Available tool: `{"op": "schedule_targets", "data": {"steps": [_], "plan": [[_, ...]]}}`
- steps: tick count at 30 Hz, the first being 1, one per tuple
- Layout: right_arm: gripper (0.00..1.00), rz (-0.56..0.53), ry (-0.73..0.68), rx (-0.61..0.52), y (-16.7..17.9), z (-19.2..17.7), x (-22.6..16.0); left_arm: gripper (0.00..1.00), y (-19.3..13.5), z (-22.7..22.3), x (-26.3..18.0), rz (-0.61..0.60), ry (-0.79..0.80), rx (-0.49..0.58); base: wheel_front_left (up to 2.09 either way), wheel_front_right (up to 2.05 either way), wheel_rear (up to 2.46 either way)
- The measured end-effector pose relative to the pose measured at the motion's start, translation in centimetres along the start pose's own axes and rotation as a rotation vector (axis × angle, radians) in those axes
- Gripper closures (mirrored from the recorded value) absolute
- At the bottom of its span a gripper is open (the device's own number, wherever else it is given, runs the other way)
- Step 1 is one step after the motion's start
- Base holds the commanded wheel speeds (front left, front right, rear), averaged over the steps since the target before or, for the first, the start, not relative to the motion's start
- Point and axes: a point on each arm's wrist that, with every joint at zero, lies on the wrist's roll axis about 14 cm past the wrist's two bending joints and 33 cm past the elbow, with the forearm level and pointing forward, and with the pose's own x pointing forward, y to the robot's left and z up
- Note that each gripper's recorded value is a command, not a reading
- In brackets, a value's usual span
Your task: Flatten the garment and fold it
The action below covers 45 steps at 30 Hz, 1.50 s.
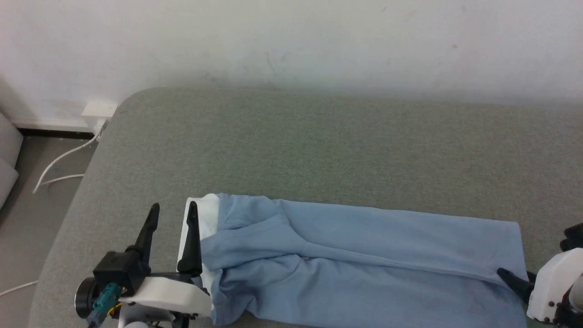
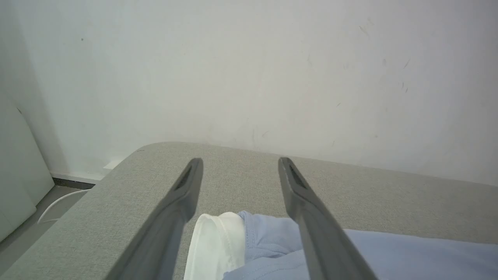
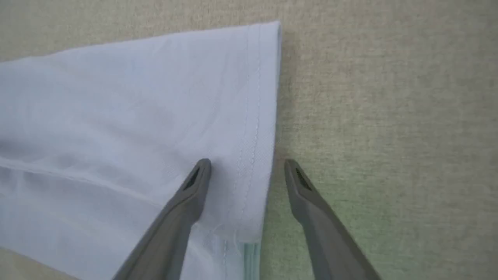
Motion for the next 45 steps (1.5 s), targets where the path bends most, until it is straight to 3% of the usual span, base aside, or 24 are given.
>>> {"op": "schedule_targets", "data": {"steps": [6, 7, 9, 10, 16, 22, 27, 34, 37, 40, 45], "plan": [[0.0, 0.023, 0.175, 0.013, 1.3, -2.9, 1.8, 0.0, 0.9, -0.2, -0.6, 0.032, -0.001, 0.016, 0.0, 0.0, 0.0], [0.2, 0.025, 0.199, 0.013, 1.4, -3.1, 2.0, 0.0, 1.1, -0.3, -0.7, 0.037, 0.0, 0.02, 0.0, 0.0, 0.0], [0.87, 0.029, 0.237, 0.012, 1.6, -3.4, 2.1, 0.0, 1.3, -0.2, -0.7, 0.045, -0.006, 0.027, 0.0, 0.0, 0.0], [1.0, 0.031, 0.251, 0.01, 1.7, -3.5, 2.0, 0.0, 1.4, -0.1, -0.7, 0.048, -0.01, 0.03, 0.0, 0.0, 0.0], [1.0, 0.075, 0.244, 0.001, 3.5, -3.7, 1.8, 0.0, 1.2, -0.3, -1.3, 0.032, -0.006, 0.048, 0.0, 0.0, 0.0], [1.0, 0.077, 0.112, -0.053, 3.8, -1.4, 0.8, 0.0, 0.9, -0.3, -1.7, 0.015, -0.009, 0.052, 0.0, 0.0, 0.0], [1.0, 0.001, 0.013, -0.052, 0.6, 1.1, -1.5, 0.0, 0.3, -0.2, -2.4, -0.005, -0.01, 0.048, 0.0, 0.0, 0.0], [1.0, -0.208, -0.099, 0.027, -7.9, 3.2, -6.5, 0.0, -1.2, 0.2, -2.2, -0.051, -0.027, 0.041, 0.0, 0.0, 0.0], [1.0, -0.237, -0.133, 0.05, -9.1, 3.9, -7.5, 0.0, -1.5, 0.1, -2.0, -0.062, -0.024, 0.04, 0.0, 0.0, 0.0], [1.0, -0.17, -0.114, 0.091, -7.0, 3.5, -7.0, 0.0, -1.8, 0.0, -2.0, -0.068, -0.022, 0.037, 0.0, 0.0, 0.0], [1.0, 0.123, -0.049, 0.195, 1.7, 2.4, -5.5, 0.0, -1.7, 0.0, -2.1, -0.066, -0.019, 0.032, 0.0, 0.0, 0.0]]}}
